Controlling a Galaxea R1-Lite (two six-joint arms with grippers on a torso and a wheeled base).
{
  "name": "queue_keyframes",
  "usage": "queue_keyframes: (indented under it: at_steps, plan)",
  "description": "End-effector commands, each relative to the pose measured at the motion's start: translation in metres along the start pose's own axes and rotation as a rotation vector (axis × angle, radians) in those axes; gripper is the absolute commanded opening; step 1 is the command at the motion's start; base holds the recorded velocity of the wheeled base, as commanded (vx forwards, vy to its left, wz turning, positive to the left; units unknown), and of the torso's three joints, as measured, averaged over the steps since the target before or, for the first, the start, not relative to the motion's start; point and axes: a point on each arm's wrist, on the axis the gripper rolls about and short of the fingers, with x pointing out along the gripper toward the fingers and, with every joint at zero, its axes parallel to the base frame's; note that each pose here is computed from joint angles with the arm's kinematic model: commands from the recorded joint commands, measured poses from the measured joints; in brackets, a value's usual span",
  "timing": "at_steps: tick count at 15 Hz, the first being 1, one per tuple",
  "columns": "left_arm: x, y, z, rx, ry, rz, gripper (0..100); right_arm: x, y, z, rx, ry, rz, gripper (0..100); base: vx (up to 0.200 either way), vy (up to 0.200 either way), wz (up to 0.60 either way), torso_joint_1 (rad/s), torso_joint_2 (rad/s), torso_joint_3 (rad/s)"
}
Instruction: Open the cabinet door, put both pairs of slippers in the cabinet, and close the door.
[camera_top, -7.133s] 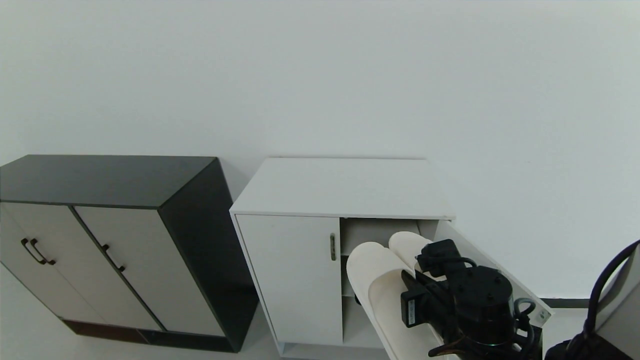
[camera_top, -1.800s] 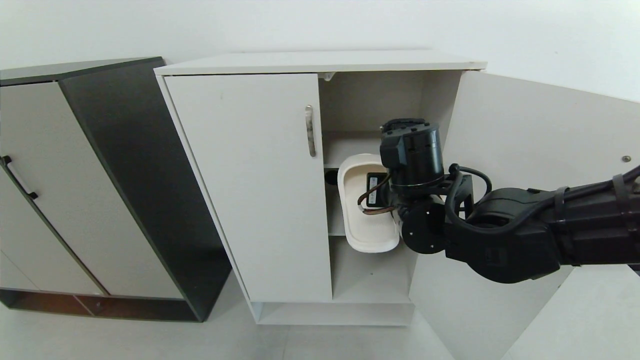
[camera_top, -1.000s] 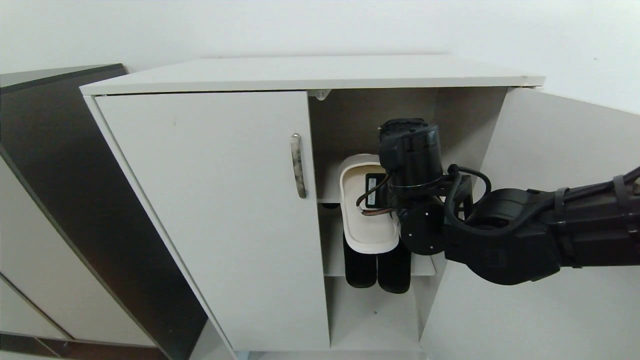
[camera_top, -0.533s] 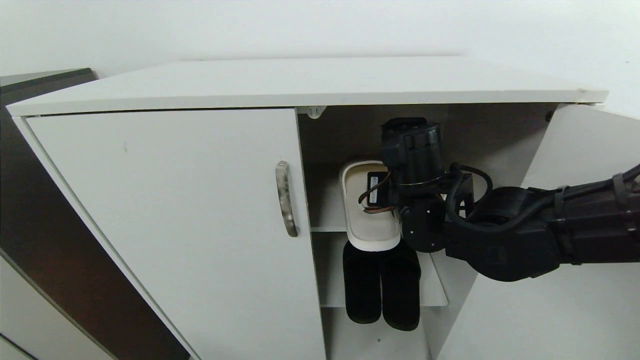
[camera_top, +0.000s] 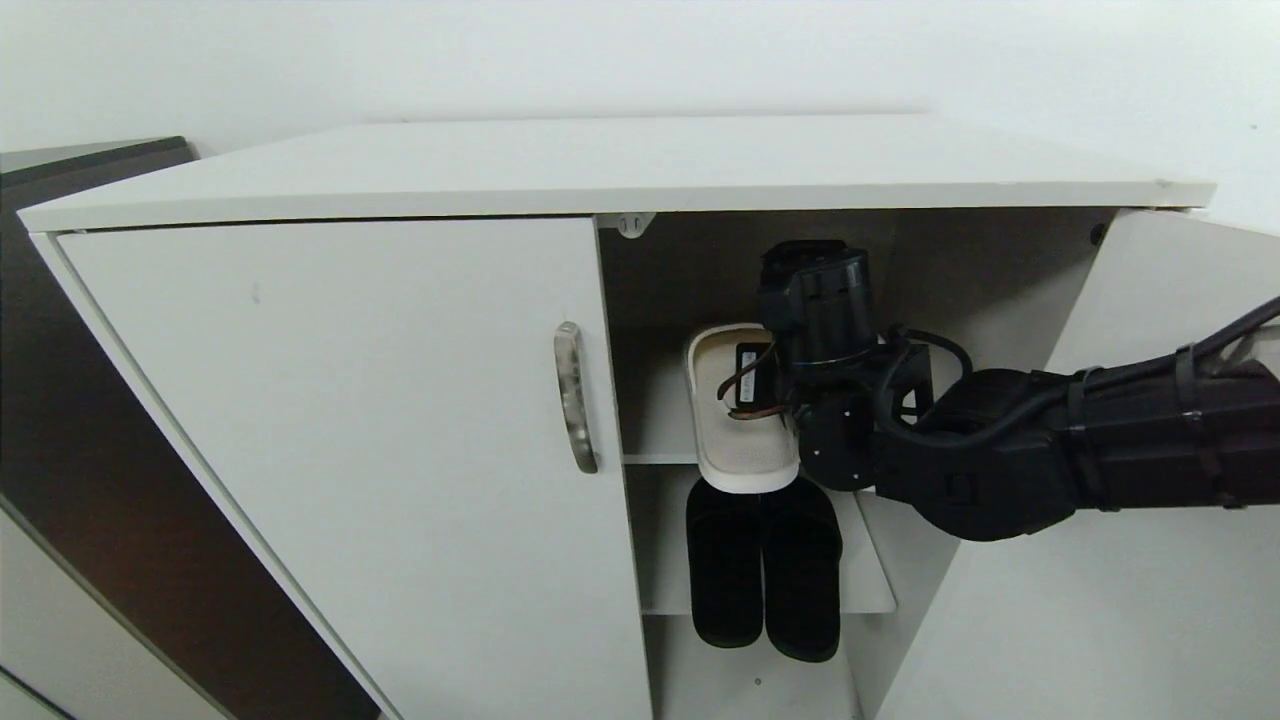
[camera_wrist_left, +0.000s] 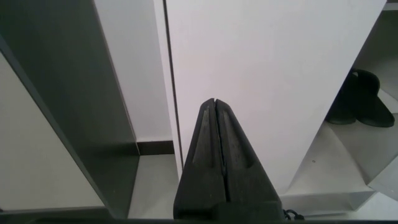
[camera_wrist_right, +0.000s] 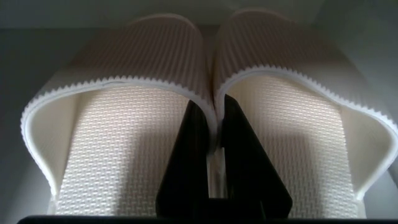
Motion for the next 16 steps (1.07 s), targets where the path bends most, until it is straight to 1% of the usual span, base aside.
queue_keyframes:
  at_steps: [1, 5, 14, 15, 16]
  plan:
    - [0.0, 0.0, 0.0, 0.0, 0.001, 0.001, 0, 0.003, 0.0, -0.001, 0.001, 0.0, -0.003, 0, 0.0, 0.0, 0.0, 0.0, 0.0, 0.0]
    - [0.0, 0.0, 0.0, 0.0, 0.001, 0.001, 0, 0.014, 0.004, 0.0, -0.008, -0.008, -0.014, 0, 0.0, 0.0, 0.0, 0.0, 0.0, 0.0]
    - [0.0, 0.0, 0.0, 0.0, 0.0, -0.001, 0, 0.02, 0.008, -0.007, -0.019, 0.001, -0.015, 0, 0.0, 0.0, 0.0, 0.0, 0.0, 0.0]
    - [0.0, 0.0, 0.0, 0.0, 0.0, 0.001, 0, 0.02, 0.008, -0.007, -0.019, 0.001, -0.015, 100, 0.0, 0.0, 0.0, 0.0, 0.0, 0.0]
    - [0.0, 0.0, 0.0, 0.0, 0.001, 0.001, 0, 0.019, 0.008, -0.007, -0.019, 0.001, -0.015, 100, 0.0, 0.0, 0.0, 0.0, 0.0, 0.0]
